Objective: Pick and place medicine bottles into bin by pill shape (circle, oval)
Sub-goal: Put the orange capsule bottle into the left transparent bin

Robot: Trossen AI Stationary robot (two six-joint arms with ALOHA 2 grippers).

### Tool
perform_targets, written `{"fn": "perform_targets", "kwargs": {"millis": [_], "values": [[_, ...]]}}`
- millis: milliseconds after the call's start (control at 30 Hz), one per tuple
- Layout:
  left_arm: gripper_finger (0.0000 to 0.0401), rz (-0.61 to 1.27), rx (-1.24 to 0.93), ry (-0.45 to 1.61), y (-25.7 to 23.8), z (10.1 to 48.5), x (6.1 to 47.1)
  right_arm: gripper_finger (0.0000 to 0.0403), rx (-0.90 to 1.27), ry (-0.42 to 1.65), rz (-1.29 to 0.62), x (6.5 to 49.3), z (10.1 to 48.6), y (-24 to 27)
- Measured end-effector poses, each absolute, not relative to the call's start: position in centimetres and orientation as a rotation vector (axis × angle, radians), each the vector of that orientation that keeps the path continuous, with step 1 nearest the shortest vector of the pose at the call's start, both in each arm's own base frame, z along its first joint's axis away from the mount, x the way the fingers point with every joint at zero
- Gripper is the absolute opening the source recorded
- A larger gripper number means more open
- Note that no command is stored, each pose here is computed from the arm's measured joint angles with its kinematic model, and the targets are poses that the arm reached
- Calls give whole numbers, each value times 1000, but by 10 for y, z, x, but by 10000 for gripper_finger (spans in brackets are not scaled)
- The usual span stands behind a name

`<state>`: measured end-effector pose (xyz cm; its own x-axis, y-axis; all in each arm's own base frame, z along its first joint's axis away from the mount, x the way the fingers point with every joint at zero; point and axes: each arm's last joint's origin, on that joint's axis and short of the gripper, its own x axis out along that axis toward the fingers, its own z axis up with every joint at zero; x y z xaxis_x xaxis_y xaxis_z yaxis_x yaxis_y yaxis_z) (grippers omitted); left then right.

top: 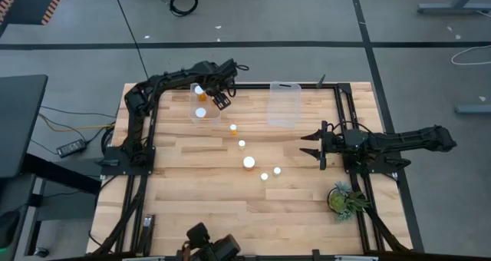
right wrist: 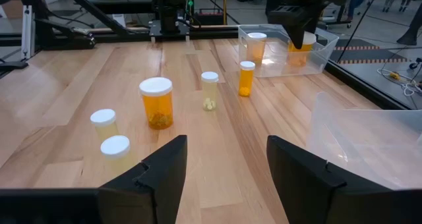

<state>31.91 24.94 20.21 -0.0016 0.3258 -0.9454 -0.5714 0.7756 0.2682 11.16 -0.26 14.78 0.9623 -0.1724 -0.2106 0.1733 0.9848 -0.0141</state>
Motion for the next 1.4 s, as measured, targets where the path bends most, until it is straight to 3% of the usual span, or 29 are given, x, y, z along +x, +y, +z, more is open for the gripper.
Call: {"fn": "perform_targets", "kwargs": {"millis": [1400], "values": [[229,765,-256,1360,256,204,317,216,5,213,-175,112,148,-3]]}}
